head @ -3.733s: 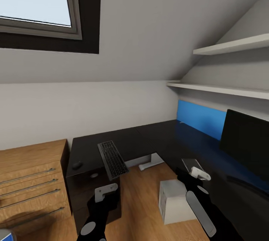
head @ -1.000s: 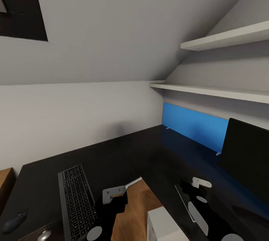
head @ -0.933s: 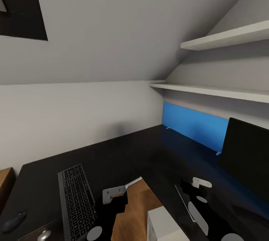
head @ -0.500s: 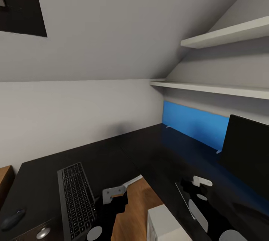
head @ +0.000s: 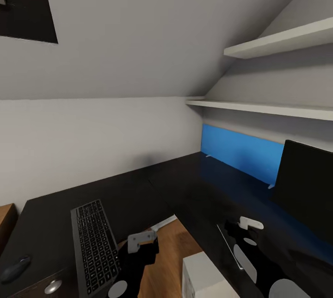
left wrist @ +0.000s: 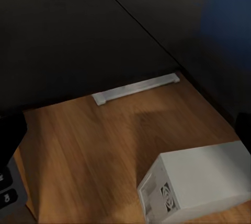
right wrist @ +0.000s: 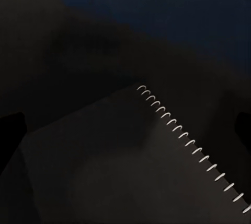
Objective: In the bedroom, organize the workspace by keeping the computer under the desk, ensuring the monitor is on the desk, placing the keyboard on the desk next to the monitor, placing the mouse on the desk next to the keyboard, moving the folder from the swivel chair onto the desk next to the mouse, stacking the notebook on top of the folder with the pen on top of the notebook, and positioning the swivel chair next to the desk.
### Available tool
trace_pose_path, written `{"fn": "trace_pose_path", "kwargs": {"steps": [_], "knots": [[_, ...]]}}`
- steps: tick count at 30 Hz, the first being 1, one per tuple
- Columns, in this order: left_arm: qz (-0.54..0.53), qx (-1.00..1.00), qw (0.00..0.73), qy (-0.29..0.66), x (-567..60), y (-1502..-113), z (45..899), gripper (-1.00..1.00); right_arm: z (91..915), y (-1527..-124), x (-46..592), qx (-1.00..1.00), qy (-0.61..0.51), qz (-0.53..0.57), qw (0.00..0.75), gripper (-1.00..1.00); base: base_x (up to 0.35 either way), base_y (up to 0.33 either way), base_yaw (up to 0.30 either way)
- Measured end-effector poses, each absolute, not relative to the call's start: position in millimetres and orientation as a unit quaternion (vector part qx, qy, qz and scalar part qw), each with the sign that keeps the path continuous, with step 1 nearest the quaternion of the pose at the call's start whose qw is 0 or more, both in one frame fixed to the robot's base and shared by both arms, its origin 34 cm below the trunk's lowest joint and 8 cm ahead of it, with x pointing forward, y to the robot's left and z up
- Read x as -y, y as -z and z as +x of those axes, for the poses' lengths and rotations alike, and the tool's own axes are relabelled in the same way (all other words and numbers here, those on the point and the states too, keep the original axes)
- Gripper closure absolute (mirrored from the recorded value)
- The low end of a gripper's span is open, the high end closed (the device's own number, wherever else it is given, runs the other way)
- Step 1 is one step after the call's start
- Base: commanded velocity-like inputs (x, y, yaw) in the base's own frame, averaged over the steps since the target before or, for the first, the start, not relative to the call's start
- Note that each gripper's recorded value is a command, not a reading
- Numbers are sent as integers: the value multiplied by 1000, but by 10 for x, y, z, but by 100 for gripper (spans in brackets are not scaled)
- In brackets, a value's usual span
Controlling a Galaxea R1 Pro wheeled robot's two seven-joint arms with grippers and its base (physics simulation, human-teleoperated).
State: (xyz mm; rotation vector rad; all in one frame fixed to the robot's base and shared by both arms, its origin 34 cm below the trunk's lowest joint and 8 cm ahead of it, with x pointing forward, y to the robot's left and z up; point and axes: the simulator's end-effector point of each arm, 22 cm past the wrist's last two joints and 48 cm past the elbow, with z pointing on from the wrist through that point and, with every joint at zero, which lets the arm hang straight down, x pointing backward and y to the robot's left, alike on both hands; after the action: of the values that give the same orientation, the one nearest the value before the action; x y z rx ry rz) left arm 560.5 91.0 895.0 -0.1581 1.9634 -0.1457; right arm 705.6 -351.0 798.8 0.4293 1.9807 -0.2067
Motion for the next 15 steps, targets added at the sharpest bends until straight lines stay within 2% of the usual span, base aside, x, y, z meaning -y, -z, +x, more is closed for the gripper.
{"fn": "trace_pose_path", "kwargs": {"steps": [15], "knots": [[-17,-835,544,85,-495,-8897,5433,-100,7058,-7992,3511,-828,86,180,525,-100,0,0,0]]}}
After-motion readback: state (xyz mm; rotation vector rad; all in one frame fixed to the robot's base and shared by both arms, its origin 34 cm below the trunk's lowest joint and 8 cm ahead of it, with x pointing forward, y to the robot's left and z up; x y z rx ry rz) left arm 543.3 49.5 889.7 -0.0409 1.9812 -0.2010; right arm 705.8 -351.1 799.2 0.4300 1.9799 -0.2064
